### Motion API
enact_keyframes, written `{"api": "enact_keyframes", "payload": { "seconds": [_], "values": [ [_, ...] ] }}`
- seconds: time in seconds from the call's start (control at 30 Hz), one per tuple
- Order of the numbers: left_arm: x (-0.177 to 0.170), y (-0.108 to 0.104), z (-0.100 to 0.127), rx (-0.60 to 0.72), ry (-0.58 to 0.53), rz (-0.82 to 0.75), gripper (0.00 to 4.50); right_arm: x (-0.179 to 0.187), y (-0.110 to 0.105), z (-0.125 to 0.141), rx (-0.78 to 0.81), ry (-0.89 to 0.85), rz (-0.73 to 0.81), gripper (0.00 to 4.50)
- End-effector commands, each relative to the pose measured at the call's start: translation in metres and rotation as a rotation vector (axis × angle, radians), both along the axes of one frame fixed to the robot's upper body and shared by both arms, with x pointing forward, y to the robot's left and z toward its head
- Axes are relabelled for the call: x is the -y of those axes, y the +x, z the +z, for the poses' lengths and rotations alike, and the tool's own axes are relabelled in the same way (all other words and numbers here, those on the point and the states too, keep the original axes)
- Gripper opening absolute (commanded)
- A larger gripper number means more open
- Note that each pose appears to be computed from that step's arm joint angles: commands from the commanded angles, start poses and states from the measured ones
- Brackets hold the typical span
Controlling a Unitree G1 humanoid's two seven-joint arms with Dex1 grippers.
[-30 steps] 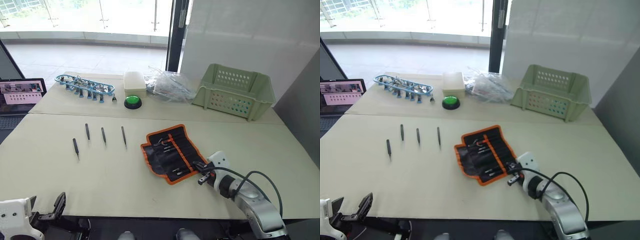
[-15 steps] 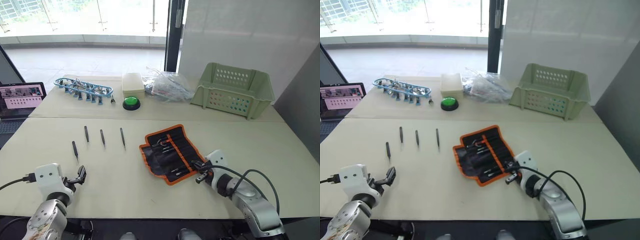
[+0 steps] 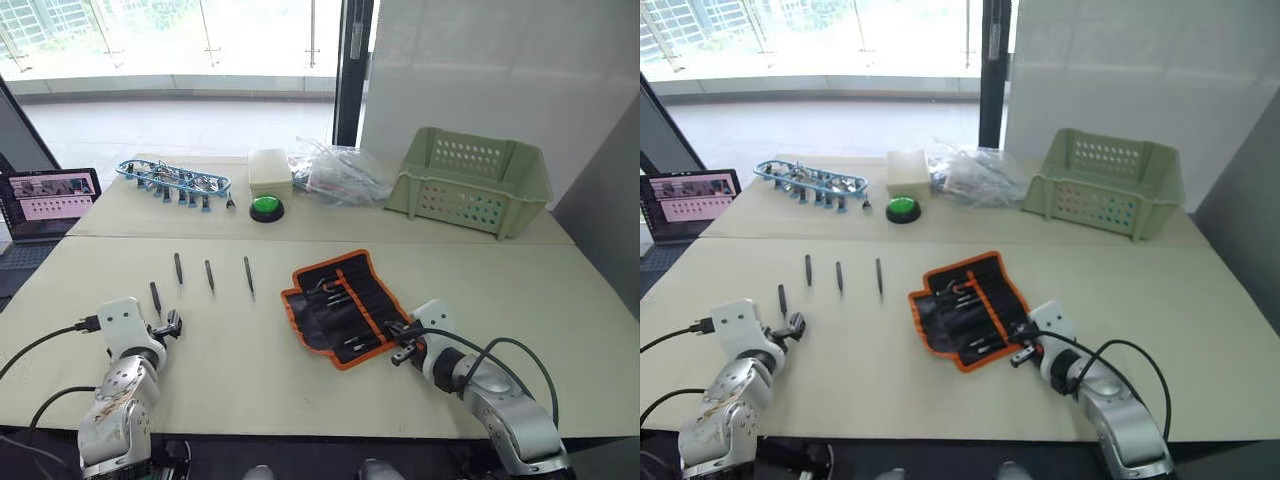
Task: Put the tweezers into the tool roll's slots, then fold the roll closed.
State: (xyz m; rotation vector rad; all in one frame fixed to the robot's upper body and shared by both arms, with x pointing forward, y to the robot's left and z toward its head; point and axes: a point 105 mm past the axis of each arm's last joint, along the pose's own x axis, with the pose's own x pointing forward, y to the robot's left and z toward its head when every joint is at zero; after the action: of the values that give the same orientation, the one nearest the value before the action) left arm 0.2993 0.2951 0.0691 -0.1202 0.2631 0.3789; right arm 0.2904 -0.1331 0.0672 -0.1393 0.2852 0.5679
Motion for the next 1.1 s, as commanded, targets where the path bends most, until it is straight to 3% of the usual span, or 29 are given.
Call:
{"api": "enact_keyframes", "payload": {
  "seconds": [0.03, 0.4, 0.9, 1.0, 1.1],
  "values": [
    [0.012, 0.007, -0.019, -0.051, -0.049, -0.037, 3.66, -0.006, -0.010, -0.019, -0.090, -0.005, 0.015, 0.00],
    [0.019, 0.023, -0.017, -0.034, -0.033, -0.096, 0.03, -0.005, -0.011, -0.016, -0.087, -0.001, 0.008, 0.00],
    [0.001, 0.021, -0.002, 0.003, 0.018, -0.066, 0.01, -0.005, -0.010, -0.016, -0.086, 0.003, 0.003, 0.00],
    [-0.001, 0.020, 0.010, 0.045, 0.044, -0.077, 0.01, -0.005, -0.010, -0.016, -0.087, 0.003, 0.005, 0.00],
    [0.002, 0.017, 0.038, 0.108, 0.125, -0.160, 0.01, -0.006, -0.011, -0.017, -0.089, 0.003, 0.008, 0.00]
  ]
}}
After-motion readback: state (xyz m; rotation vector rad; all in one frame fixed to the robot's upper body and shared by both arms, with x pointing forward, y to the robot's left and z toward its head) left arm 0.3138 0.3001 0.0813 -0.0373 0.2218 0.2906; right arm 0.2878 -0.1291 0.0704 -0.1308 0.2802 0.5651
